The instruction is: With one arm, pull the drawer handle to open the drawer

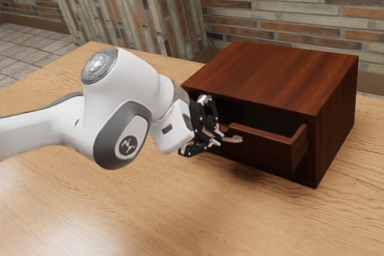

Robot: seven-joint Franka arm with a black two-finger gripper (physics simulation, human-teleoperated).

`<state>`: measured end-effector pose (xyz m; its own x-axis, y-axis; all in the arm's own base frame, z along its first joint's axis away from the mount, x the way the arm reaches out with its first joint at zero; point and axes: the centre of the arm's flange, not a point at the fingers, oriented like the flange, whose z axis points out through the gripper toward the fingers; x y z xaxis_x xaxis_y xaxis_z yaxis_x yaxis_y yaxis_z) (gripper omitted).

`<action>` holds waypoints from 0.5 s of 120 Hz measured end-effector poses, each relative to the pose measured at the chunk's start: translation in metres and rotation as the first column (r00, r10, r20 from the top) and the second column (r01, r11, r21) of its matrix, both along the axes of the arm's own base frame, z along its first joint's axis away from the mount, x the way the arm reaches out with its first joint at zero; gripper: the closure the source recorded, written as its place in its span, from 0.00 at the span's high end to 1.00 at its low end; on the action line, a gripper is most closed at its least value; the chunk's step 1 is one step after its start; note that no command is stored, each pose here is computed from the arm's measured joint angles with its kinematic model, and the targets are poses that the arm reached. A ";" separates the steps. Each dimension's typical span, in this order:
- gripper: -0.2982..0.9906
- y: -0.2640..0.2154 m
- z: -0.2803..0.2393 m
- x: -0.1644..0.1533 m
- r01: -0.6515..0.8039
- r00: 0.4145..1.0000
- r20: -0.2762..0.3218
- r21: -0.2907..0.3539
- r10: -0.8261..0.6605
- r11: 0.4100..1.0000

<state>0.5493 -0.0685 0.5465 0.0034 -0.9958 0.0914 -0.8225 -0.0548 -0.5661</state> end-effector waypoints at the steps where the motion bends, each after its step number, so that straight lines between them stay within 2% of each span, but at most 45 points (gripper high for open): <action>1: 0.25 0.000 0.000 0.000 0.000 1.000 0.000 0.000 0.000 1.000; 60: 0.24 0.000 -0.001 -0.016 -0.006 1.000 -0.005 0.012 0.006 1.000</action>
